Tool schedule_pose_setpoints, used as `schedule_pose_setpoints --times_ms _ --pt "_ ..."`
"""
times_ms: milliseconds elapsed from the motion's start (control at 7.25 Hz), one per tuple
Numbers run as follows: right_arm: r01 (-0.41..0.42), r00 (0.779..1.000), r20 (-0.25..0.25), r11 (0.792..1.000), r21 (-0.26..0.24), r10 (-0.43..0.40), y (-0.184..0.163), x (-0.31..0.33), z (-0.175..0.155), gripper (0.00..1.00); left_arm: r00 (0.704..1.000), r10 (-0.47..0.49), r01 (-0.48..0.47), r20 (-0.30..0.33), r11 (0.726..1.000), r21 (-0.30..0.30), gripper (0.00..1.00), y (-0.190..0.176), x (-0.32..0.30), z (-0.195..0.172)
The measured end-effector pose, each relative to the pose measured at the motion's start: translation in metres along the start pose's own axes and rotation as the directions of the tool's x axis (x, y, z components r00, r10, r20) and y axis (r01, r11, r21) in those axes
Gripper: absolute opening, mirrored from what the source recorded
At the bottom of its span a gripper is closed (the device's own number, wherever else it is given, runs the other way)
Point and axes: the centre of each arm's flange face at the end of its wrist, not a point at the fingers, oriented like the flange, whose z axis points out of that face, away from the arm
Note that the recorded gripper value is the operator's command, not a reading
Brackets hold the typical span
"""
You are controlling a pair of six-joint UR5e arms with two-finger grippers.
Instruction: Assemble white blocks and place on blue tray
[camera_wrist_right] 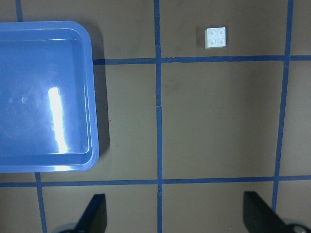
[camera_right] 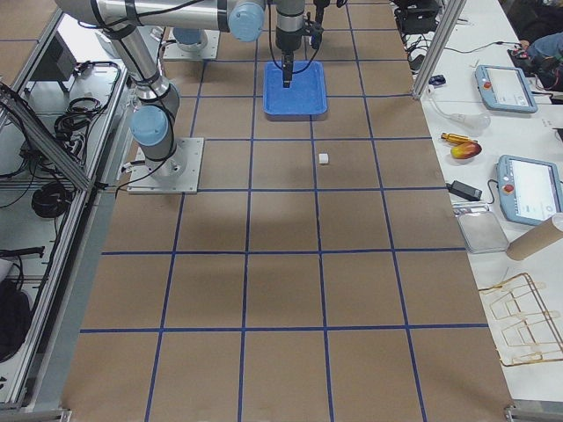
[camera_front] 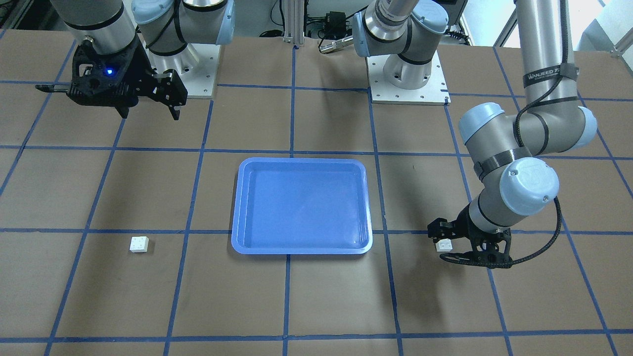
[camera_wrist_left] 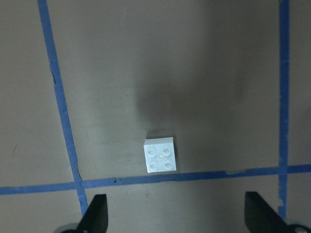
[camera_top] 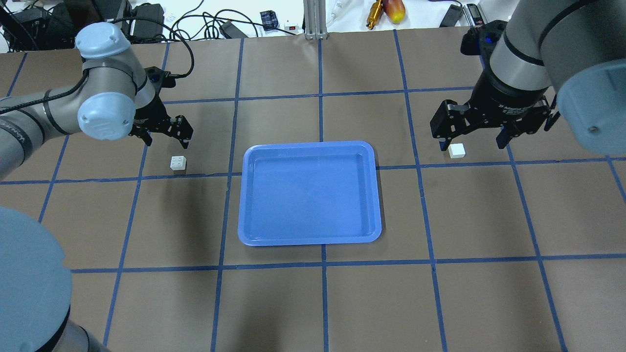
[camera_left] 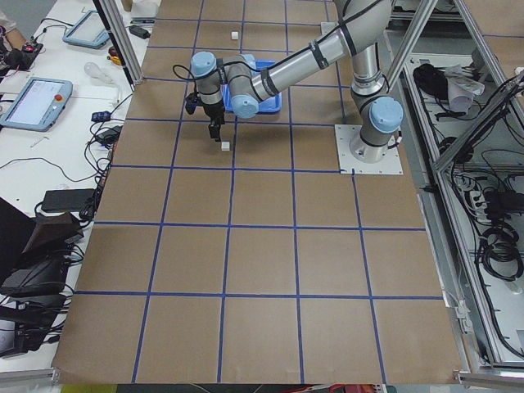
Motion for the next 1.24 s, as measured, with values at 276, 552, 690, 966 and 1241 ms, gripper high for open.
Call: schedule_pose_setpoints --times_ms 276,552,690,966,1241 --pt "0.036 0.999 0.001 0.999 -0.003 -0.036 -0.004 0.009 0.002 1.0 1.0 0.007 -0.007 -0.009 1.0 -0.017 0.97 0.004 0.002 0.03" --pt "0.13 0.991 0.01 0.991 -0.013 -0.13 -0.014 0.038 0.007 1.0 1.0 0.007 -0.007 -0.01 1.0 -0.018 0.94 0.005 0.003 0.039" --pt "0.203 0.979 0.02 0.979 -0.024 -0.202 -0.023 0.06 0.014 1.0 1.0 0.007 -0.007 -0.01 1.0 -0.016 0.94 0.006 0.002 0.04" --pt "0.347 0.935 0.075 0.938 0.009 -0.347 -0.045 0.097 0.031 1.0 1.0 0.005 -0.005 -0.013 1.0 -0.023 0.52 0.005 0.002 0.047" --pt "0.557 0.823 0.089 0.828 0.068 -0.561 -0.067 0.129 0.051 1.0 1.0 -0.003 0.003 -0.015 1.0 -0.028 0.36 0.003 0.002 0.05"
